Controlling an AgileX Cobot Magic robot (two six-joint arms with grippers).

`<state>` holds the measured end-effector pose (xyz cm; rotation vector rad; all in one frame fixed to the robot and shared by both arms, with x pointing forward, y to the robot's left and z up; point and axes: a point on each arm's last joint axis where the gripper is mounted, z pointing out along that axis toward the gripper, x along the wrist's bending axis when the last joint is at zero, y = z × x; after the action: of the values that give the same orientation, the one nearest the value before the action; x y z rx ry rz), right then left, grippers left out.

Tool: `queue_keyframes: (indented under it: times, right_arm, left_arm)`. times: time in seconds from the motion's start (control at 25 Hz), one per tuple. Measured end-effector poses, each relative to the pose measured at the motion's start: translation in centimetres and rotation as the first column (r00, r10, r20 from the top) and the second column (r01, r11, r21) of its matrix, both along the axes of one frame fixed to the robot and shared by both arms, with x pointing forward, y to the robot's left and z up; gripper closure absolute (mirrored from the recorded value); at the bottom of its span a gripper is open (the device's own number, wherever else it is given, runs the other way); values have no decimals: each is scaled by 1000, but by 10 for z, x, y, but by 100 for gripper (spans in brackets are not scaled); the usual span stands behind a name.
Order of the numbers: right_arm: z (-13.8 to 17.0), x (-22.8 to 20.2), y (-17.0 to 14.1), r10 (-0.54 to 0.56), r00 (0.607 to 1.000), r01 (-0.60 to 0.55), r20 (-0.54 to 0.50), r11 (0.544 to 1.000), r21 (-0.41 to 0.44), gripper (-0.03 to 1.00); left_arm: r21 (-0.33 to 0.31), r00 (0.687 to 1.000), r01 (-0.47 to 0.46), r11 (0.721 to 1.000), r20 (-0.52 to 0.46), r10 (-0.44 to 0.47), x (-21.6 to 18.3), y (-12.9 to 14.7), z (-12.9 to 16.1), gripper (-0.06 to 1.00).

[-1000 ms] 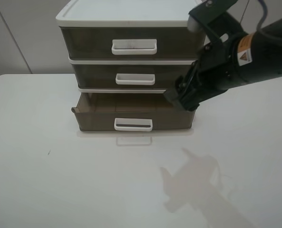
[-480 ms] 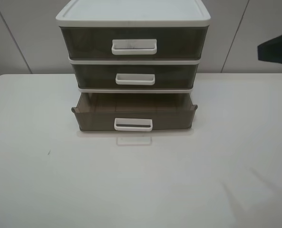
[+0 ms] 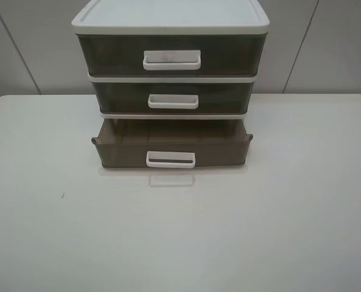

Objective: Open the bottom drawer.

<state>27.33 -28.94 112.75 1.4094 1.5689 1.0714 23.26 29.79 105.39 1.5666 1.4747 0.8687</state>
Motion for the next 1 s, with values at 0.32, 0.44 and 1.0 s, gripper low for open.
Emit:
queue_keyframes:
  times: [0.32, 0.44, 1.0]
  right_arm:
    - [-33, -39, -6, -71, 995, 71, 73, 997, 5, 23]
    - [-48, -47, -6, -73, 996, 73, 44, 997, 6, 23]
    - [-71, -43, -14, -143, 986, 138, -82, 988, -67, 23]
  left_arm:
    - [0, 1000, 0, 1000, 0, 0, 0, 0, 0, 20]
    - [0, 1000, 0, 1000, 0, 0, 0, 0, 0, 20]
    - [0, 1000, 0, 1000, 0, 0, 0, 0, 0, 20]
